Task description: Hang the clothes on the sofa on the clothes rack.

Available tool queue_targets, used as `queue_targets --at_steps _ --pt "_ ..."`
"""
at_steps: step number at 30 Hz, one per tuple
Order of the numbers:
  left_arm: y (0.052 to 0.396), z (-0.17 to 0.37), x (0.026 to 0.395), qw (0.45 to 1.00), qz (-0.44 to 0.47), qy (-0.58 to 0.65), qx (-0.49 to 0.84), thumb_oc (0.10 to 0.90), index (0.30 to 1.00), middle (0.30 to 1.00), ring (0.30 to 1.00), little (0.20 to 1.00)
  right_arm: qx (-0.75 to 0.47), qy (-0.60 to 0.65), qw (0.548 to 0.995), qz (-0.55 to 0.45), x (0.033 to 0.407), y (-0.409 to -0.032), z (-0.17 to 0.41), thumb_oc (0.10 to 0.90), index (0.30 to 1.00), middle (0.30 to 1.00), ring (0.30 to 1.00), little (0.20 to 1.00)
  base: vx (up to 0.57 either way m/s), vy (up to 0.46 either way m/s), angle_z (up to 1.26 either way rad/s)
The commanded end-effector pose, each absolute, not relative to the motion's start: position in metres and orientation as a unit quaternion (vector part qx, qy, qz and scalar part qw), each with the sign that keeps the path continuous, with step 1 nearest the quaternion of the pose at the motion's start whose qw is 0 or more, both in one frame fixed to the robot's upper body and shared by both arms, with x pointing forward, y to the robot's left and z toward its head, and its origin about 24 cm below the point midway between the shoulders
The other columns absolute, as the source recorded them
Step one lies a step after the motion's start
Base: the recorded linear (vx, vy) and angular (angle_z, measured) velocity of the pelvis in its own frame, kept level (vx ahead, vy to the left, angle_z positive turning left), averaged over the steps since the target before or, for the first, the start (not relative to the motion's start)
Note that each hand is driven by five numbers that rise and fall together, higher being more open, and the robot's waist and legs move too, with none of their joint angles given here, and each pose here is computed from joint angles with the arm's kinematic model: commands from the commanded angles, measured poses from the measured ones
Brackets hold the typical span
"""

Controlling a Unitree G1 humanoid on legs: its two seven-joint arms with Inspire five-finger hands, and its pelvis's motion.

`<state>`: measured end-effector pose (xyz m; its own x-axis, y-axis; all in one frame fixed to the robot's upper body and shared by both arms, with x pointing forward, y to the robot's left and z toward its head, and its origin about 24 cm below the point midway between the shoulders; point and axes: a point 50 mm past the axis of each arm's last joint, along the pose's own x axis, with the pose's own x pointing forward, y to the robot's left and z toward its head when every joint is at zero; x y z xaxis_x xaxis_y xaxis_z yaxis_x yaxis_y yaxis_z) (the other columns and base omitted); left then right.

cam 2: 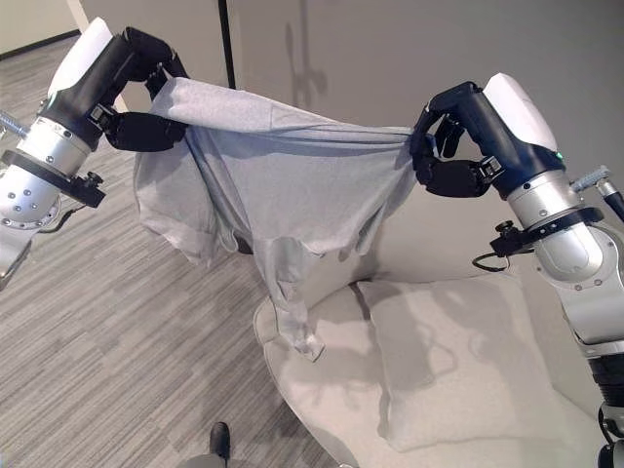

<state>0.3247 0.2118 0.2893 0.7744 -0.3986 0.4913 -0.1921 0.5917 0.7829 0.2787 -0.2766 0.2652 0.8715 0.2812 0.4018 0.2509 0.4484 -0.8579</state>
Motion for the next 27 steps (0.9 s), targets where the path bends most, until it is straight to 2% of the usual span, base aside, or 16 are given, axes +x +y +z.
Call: queue_targets --at_steps 1,6,14,22,27 --pt "0.235 0.361 0.302 0.815 0.043 -0.441 0.373 0.4 0.3 0.3 0.3 0.3 -0.498 -0.351 0.786 -0.105 0.261 -0.295 0.338 0.4 0.3 0.3 0.3 0.3 0.07 0.056 -0.32" --pt "0.249 0.349 0.298 0.827 0.052 -0.425 0.364 0.4 0.3 0.3 0.3 0.3 -0.485 -0.359 0.79 -0.108 0.265 -0.293 0.338 0.4 0.3 0.3 0.3 0.3 0.09 0.074 -0.12" --pt "0.236 0.35 0.3 0.829 0.031 -0.442 0.342 0.4 0.3 0.3 0.3 0.3 -0.497 -0.345 0.787 -0.123 0.26 -0.303 0.338 0.4 0.3 0.3 0.3 0.3 0.07 0.225 0.11" --pt "0.237 0.361 0.3 0.823 0.038 -0.452 0.343 0.4 0.3 0.3 0.3 0.3 -0.501 -0.339 0.784 -0.137 0.257 -0.309 0.332 0.4 0.3 0.3 0.3 0.3 0.29 0.496 0.08" --pt "0.22 0.365 0.301 0.818 0.008 -0.462 0.341 0.4 0.3 0.3 0.3 0.3 -0.499 -0.337 0.781 -0.165 0.255 -0.314 0.333 0.4 0.3 0.3 0.3 0.3 0.32 0.562 0.0"
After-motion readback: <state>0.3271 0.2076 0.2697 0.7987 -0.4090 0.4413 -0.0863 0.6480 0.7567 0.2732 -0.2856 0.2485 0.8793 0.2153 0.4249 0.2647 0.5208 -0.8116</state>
